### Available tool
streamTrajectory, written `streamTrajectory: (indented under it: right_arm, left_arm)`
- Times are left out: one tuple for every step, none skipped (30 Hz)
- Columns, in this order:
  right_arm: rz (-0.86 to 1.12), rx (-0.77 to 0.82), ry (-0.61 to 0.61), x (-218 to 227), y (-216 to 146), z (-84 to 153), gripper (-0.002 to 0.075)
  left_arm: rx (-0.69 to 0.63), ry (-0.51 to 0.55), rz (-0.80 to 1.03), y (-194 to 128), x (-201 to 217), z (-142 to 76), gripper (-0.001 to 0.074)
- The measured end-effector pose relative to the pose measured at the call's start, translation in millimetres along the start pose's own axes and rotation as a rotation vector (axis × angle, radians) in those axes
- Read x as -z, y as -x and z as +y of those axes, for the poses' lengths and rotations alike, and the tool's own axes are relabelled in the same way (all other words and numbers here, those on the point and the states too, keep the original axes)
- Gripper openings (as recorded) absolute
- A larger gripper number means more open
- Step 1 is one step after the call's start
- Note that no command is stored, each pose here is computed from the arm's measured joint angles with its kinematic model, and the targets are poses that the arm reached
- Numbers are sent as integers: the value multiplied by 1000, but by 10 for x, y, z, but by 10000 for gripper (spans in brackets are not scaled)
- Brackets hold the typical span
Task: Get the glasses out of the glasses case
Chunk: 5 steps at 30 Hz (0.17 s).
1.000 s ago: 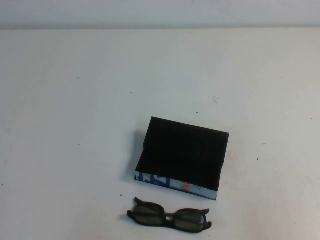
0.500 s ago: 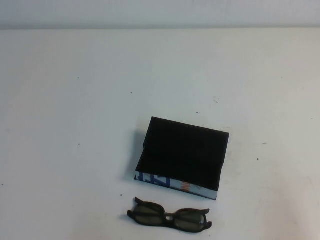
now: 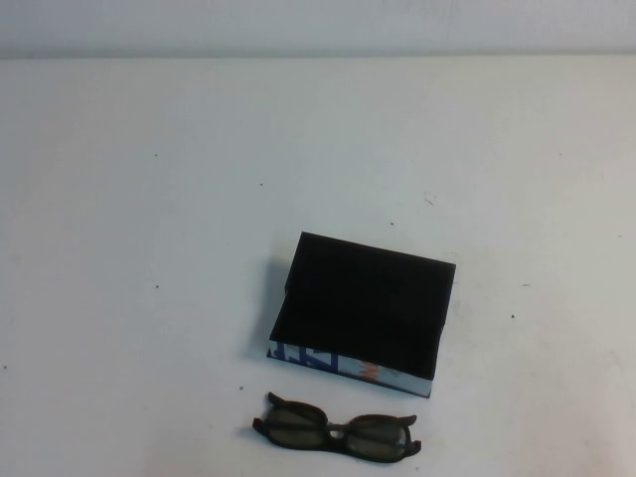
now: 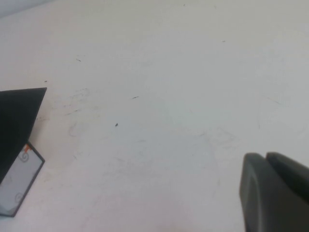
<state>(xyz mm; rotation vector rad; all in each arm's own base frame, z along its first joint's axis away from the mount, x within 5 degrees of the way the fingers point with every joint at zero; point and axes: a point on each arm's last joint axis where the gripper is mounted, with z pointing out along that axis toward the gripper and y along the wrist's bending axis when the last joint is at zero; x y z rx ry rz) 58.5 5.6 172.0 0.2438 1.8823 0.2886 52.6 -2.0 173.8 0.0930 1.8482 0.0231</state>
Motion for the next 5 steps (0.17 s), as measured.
streamTrajectory:
  right_arm:
    - [2,0,0,0,-2,0,-16]
    - [3,0,-1,0,-3,-1,-16]
    - [3,0,-1,0,-3,-1,-16]
    - [3,0,-1,0,-3,-1,-16]
    - [3,7,-3,0,-3,-3,-16]
  left_arm:
    - [0,0,0,0,0,0,-5]
    - [0,0,0,0,0,0,-5]
    - [0,0,0,0,0,0,-5]
    - [0,0,0,0,0,0,-5]
    - [0,0,0,0,0,0,-5]
